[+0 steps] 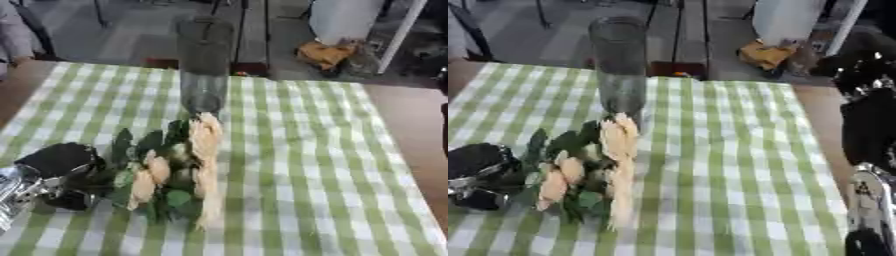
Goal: Arrange flowers into the vase.
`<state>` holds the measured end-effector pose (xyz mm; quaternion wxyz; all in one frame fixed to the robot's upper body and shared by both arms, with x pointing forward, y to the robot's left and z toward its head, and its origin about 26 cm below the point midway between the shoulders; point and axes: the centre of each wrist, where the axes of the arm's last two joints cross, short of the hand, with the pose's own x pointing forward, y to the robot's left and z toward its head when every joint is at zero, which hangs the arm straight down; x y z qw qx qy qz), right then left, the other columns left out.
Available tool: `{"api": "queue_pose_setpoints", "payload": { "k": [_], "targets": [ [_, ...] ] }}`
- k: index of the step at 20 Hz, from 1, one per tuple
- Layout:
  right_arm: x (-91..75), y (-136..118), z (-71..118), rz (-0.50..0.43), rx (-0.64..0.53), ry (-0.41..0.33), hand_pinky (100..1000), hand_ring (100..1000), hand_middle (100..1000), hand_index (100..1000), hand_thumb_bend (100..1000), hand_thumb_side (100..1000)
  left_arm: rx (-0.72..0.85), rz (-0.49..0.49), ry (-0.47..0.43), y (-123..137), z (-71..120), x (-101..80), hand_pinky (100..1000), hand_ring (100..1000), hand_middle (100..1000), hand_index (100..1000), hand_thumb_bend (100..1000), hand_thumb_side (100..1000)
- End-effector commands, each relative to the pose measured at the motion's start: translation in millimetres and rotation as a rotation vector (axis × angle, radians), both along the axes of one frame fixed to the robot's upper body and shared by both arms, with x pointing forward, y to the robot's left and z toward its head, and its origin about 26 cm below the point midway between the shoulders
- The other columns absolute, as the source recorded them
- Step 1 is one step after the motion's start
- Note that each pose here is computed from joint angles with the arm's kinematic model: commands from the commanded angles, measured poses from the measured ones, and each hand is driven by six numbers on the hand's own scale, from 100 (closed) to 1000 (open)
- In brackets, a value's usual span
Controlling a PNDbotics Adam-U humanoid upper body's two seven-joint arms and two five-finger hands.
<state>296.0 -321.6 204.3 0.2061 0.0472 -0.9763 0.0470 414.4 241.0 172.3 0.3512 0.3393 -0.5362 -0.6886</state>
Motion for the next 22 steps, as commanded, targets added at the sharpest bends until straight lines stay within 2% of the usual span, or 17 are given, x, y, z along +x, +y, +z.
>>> {"api": "queue_pose_setpoints", "payload": {
  "k": [1, 6, 16, 22],
  "targets": [
    [-3.8, -1.3, 7.5, -0.006, -0.001, -0.025, 645, 654, 585, 794, 100, 1000, -0.123, -0.025, -0.035, 2.9, 25.2, -3.8, 100, 100, 100, 302, 100, 254],
    [-4.0, -1.5, 6.8, -0.013, 0.007, -0.019, 645, 652, 584, 794, 100, 1000, -0.310, -0.042, -0.049, 3.0, 45.7, -9.5, 100, 100, 100, 256, 100, 271],
    [-4.2, -1.9, 6.5, -0.018, 0.013, -0.016, 646, 652, 583, 794, 100, 1000, -0.489, -0.033, -0.017, 3.7, 69.1, -18.3, 100, 100, 100, 238, 100, 280],
    [-4.2, -1.8, 6.5, -0.019, 0.019, -0.016, 647, 652, 581, 794, 100, 1000, -0.557, -0.007, 0.082, 5.0, 72.4, -20.5, 100, 100, 100, 250, 100, 266]
  ]
}}
